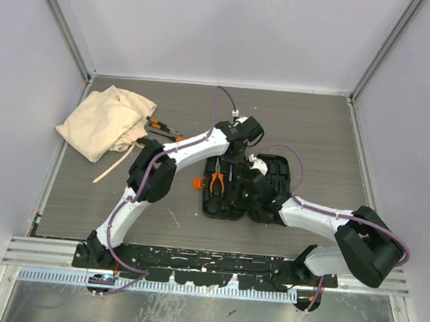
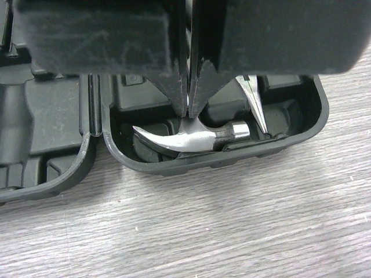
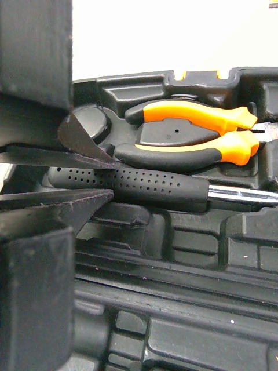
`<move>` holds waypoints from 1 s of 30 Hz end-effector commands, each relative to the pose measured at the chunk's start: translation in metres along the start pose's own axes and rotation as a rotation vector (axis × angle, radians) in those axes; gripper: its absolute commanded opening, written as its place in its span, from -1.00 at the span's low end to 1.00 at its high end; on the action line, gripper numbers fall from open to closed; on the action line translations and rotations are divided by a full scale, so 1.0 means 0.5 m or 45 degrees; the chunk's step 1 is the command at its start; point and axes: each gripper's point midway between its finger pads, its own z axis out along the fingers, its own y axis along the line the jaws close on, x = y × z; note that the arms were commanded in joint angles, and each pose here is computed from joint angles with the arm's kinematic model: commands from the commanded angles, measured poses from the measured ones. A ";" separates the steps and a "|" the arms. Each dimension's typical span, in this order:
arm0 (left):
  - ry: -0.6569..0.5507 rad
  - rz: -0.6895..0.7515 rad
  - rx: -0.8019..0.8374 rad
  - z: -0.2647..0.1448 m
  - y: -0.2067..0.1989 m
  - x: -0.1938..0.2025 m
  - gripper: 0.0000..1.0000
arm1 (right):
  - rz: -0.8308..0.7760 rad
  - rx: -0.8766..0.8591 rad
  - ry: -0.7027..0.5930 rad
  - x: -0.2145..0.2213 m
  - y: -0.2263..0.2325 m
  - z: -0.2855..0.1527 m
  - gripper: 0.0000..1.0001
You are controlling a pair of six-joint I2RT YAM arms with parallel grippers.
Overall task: Sort the tools into containers
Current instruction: Place the hammer in the storage box.
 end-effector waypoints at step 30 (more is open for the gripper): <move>0.305 0.100 0.133 0.026 -0.013 0.183 -0.96 | -0.056 0.177 0.143 0.087 -0.096 -0.034 -0.99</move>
